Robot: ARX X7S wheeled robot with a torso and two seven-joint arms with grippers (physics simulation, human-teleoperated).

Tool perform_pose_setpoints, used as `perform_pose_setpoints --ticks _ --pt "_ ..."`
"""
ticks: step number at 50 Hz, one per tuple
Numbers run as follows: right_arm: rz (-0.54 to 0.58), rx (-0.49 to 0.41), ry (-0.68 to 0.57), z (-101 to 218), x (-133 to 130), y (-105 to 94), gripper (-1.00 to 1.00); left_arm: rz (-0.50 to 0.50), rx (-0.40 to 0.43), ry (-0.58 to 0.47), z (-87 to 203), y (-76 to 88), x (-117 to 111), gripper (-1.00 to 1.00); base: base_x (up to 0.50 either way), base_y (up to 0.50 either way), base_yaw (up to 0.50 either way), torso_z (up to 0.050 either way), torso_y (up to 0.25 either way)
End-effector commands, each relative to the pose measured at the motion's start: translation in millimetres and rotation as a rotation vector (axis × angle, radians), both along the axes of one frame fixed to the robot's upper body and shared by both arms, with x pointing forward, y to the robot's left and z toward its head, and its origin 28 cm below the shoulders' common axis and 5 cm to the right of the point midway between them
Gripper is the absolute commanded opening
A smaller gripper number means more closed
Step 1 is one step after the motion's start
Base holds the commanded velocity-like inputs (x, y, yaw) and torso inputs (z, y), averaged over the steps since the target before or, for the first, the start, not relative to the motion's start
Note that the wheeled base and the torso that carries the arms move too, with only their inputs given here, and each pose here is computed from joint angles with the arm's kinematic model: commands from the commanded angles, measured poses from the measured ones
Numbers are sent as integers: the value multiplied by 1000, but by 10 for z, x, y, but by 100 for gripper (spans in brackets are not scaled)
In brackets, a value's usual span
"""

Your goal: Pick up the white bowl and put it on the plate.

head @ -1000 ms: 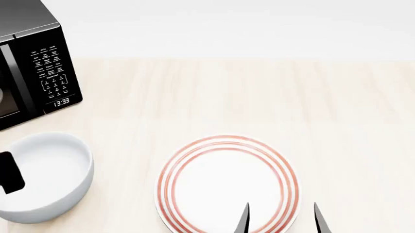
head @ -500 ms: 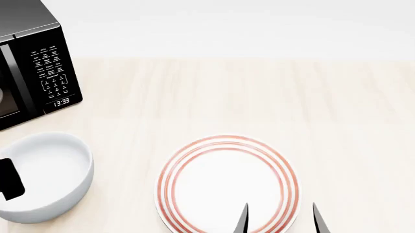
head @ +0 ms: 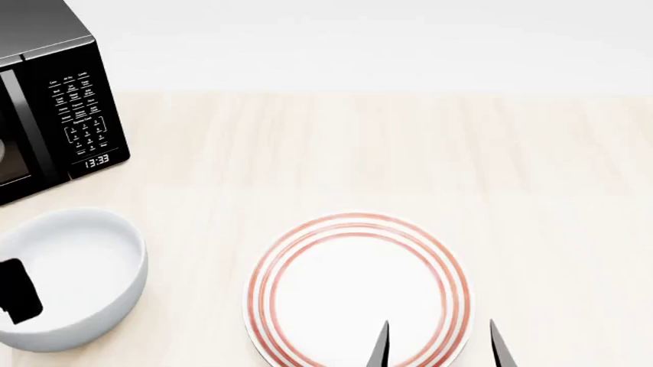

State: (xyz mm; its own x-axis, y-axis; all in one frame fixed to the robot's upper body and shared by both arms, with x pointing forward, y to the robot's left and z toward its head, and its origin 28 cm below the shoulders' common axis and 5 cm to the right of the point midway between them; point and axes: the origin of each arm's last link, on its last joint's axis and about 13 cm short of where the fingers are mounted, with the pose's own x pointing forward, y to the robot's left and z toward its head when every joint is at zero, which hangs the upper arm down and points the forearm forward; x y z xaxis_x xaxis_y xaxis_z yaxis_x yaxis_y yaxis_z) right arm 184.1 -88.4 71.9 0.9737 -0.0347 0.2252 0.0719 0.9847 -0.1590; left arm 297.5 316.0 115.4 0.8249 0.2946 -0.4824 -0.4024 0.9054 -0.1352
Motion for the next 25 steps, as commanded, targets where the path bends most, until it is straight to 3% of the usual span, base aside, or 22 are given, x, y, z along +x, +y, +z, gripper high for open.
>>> perform_pose_setpoints --ticks 1,25 --pt "1 -2 1 -3 1 4 100 6 -12 12 -66 1 13 100 0 0 0 0 0" --pt "4 -1 3 -13 -4 7 100 24 -30 28 -170 13 43 100 0 0 0 0 0"
